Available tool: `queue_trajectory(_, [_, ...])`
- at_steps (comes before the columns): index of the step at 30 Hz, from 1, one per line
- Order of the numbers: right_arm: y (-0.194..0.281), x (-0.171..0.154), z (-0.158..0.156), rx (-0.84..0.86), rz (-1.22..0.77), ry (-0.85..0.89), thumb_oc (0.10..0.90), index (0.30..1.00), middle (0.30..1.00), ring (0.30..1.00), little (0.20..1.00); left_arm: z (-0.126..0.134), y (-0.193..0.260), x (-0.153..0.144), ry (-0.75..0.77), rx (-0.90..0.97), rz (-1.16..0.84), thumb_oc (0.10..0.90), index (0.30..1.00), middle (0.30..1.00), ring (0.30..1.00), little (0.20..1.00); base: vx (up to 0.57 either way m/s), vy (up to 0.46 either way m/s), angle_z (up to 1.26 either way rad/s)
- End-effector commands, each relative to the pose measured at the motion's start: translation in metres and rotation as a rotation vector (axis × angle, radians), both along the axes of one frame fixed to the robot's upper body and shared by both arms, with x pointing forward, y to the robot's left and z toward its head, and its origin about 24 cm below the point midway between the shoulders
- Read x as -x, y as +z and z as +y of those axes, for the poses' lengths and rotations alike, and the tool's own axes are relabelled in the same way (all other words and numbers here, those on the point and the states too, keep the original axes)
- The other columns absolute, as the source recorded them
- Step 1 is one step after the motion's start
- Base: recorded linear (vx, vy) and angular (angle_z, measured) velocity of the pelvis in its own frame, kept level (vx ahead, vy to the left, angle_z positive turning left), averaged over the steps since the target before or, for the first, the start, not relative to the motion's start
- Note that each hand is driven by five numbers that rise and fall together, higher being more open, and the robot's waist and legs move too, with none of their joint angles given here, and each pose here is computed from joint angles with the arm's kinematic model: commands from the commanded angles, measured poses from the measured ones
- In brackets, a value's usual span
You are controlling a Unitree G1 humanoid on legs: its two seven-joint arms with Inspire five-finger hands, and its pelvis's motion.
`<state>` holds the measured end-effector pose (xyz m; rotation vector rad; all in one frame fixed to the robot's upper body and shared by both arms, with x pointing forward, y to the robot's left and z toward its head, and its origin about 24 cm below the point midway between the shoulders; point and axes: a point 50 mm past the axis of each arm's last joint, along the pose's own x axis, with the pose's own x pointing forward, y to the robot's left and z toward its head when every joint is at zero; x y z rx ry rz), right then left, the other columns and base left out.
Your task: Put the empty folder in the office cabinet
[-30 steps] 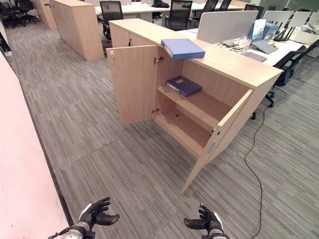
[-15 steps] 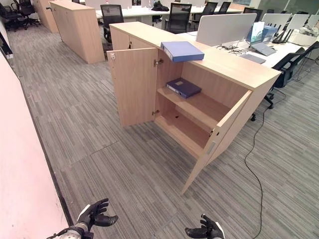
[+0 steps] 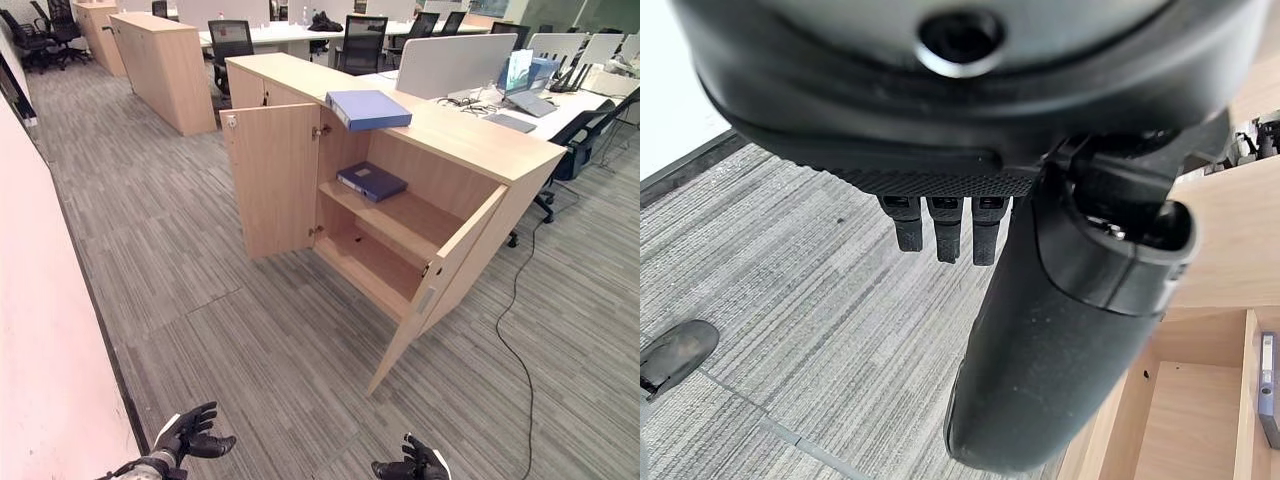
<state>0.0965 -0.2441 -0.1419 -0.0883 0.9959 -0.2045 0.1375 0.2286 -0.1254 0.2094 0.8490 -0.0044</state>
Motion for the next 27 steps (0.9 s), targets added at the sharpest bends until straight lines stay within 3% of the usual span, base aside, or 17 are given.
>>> queue_trajectory(1, [0.02, -0.046, -0.011, 0.038, -0.163, 0.033, 0.8, 0.9, 0.9, 0.9, 0.9, -0.003, 0.023, -0.04, -0.015, 0.001, -0.182, 0.8, 0.9, 0.9, 0.9, 0.9, -0.02, -0.083, 0.11])
queue_trajectory(10, [0.036, -0.068, -0.018, 0.08, -0.234, 0.095, 0.8, 0.9, 0.9, 0.9, 0.9, 0.001, 0.023, -0.042, 0.036, 0.016, -0.185, 0.8, 0.9, 0.9, 0.9, 0.9, 0.03, -0.117, 0.33])
queue_trajectory(27, [0.047, -0.101, -0.015, 0.126, -0.259, 0.206, 0.8, 0.9, 0.9, 0.9, 0.9, 0.009, 0.027, -0.052, 0.11, -0.001, -0.205, 0.8, 0.9, 0.9, 0.9, 0.9, 0.27, 0.149, 0.01])
